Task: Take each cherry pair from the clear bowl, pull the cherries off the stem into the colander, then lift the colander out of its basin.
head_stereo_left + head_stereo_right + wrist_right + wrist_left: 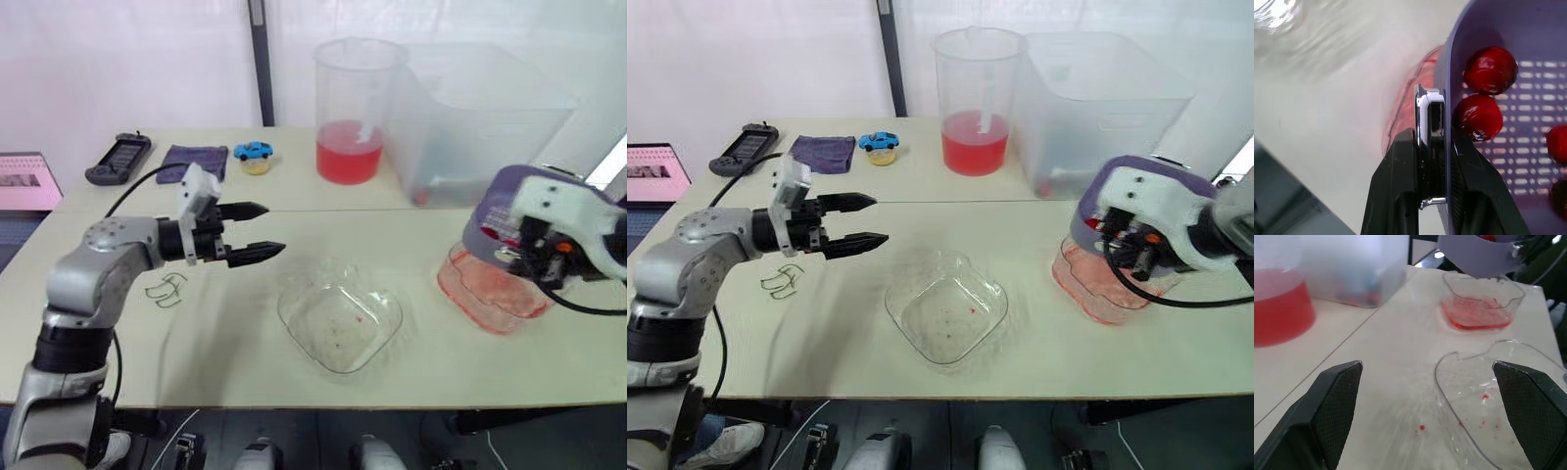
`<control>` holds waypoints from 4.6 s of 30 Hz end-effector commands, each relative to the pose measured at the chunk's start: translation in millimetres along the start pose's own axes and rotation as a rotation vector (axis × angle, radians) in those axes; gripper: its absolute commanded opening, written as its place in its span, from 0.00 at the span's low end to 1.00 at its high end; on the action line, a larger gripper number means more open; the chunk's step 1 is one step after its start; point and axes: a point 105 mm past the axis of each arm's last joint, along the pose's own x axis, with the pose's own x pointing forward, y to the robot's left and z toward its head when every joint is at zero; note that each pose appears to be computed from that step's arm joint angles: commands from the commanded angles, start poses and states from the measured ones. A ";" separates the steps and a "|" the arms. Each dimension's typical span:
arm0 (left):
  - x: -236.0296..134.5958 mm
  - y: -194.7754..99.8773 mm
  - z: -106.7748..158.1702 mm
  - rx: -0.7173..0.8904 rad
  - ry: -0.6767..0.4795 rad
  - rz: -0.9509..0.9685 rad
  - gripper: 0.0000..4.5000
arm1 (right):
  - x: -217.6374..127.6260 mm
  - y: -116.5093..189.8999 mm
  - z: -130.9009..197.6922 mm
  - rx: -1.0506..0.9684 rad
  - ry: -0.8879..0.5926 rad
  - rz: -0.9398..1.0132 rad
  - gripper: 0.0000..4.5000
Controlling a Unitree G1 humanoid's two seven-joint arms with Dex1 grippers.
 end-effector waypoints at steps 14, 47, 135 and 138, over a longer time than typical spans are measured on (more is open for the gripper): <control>-50.8 -27.8 -7.7 -0.030 0.026 0.270 1.00 | 33.8 1.4 61.0 -0.416 -0.323 0.045 0.05; -53.1 -31.0 -5.1 -0.029 0.062 0.286 1.00 | 77.2 34.8 39.0 -0.488 -0.321 0.098 0.05; -77.1 22.8 -88.6 -0.003 0.082 0.434 1.00 | 20.7 22.1 -99.6 0.565 -0.721 -0.225 0.54; -82.5 14.7 -93.9 -0.044 0.094 0.416 1.00 | 19.4 22.9 -101.3 0.573 -0.715 -0.198 0.54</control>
